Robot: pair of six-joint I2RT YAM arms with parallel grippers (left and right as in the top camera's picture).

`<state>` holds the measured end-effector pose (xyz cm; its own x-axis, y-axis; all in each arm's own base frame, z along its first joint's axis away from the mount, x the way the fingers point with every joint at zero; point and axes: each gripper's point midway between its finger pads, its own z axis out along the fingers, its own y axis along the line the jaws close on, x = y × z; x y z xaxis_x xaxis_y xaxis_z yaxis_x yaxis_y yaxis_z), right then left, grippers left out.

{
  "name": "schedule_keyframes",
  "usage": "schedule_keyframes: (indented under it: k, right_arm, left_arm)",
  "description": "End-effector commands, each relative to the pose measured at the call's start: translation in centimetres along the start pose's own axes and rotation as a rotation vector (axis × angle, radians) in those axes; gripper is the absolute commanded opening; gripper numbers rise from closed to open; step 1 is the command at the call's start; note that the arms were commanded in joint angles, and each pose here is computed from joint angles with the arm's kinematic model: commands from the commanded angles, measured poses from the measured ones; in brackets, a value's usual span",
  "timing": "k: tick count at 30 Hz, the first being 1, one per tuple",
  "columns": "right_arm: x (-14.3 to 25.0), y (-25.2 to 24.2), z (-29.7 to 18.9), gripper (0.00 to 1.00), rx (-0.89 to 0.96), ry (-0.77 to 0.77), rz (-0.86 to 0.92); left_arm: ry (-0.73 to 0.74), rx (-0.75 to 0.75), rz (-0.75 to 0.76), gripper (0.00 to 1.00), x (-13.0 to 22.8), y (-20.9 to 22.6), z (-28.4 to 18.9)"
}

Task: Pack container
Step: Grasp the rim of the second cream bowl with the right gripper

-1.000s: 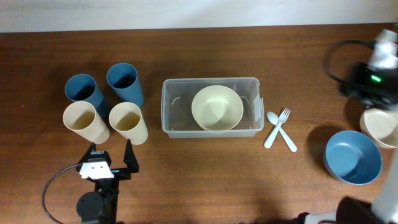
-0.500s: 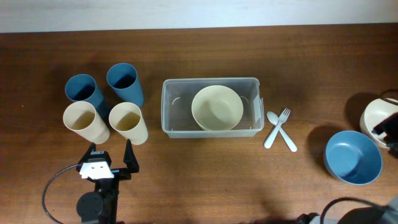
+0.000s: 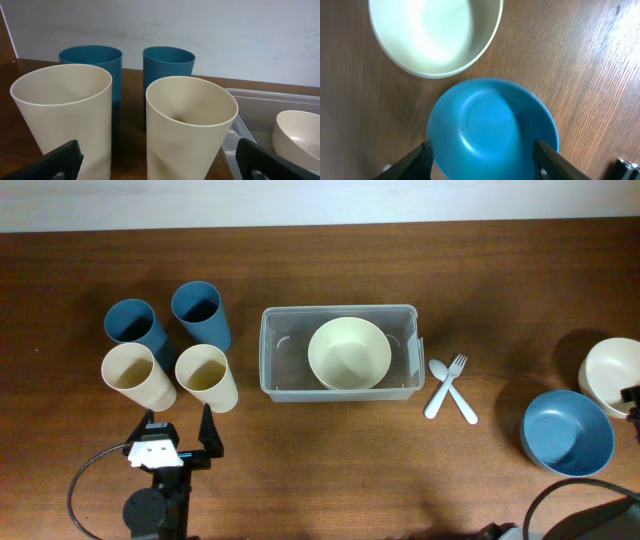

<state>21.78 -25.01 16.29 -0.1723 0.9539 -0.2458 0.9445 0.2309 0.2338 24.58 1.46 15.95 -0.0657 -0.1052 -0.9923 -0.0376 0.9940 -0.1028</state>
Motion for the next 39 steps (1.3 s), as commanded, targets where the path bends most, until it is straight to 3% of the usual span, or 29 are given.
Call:
schedule_keyframes:
  k: [1,19,39]
  right_arm:
    - [-1.2,-1.6,1.9,0.58,0.096,-0.025,0.110]
    - [-4.2,-2.0,8.8,0.59,0.152,-0.046,0.163]
    - [-5.1,-2.3,15.2,0.59,0.165,-0.024,0.163]
  left_arm:
    - [0.001,0.010,0.016,1.00,0.1,-0.2,0.0]
    - [0.001,0.010,0.016,1.00,0.1,-0.2,0.0]
    - [0.001,0.010,0.016,1.00,0.1,-0.2,0.0]
